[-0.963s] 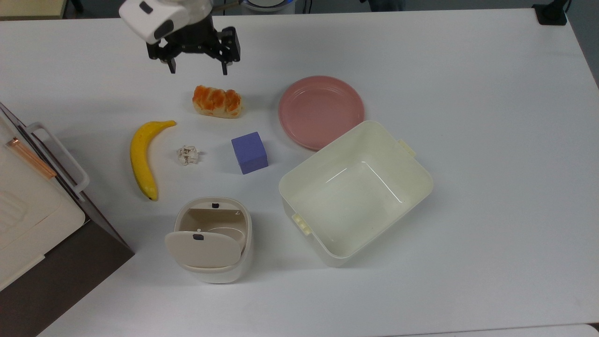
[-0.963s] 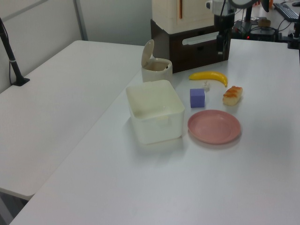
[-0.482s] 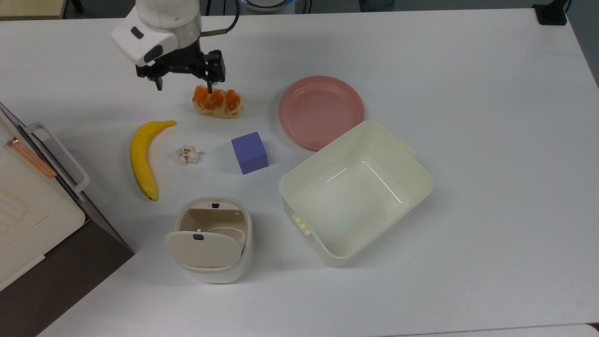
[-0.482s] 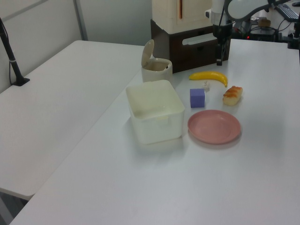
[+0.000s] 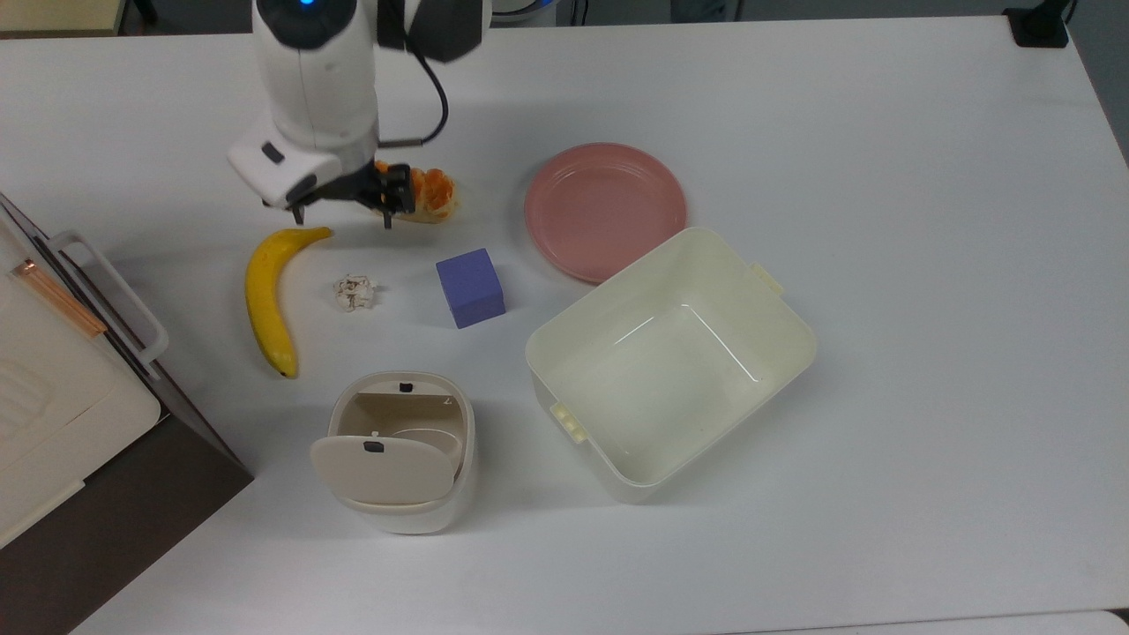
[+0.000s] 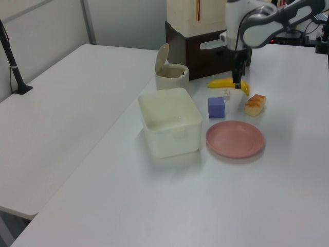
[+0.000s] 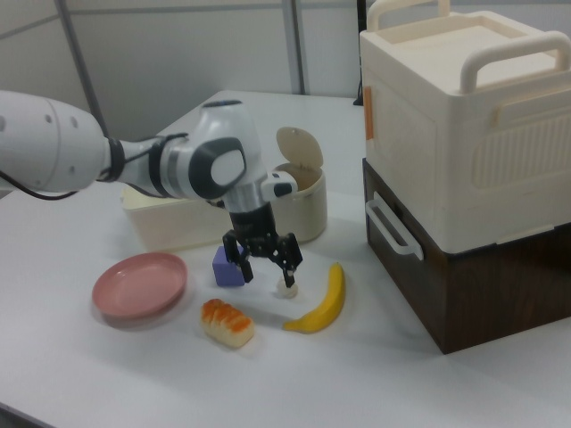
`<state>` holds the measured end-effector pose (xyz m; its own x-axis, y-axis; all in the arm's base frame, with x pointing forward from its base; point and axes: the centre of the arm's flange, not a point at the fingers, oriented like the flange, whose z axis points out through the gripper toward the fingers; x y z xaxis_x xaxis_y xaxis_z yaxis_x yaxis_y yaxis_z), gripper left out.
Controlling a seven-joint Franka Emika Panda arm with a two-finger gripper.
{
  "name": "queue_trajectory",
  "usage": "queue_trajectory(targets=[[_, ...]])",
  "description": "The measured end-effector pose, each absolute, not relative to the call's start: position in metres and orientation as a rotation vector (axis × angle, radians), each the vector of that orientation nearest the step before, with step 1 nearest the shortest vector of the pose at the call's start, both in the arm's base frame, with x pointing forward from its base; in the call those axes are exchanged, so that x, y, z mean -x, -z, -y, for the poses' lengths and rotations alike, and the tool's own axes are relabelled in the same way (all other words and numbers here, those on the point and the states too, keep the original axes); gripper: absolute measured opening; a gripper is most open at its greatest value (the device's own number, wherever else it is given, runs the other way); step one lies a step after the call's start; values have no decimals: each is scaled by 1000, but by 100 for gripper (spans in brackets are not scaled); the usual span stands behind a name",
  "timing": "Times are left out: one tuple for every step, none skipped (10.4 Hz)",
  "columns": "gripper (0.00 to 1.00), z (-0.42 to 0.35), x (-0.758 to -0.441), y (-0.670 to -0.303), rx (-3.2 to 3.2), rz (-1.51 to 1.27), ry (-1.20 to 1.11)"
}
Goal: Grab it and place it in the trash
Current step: 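Move the open gripper over the small white crumpled paper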
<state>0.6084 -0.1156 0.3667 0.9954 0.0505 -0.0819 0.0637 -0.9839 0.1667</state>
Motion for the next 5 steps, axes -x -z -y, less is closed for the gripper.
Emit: queue_trajectory(targets=[[100,116,-612,-353,-2971,-90,119],[100,116,-617,-343,-2962,-88,123],[100,117,-621,-339,-2952,-84,121],[100,118,-625,-338,-2948,-81,116],[100,119,-630,-337,-2948,-79,98]])
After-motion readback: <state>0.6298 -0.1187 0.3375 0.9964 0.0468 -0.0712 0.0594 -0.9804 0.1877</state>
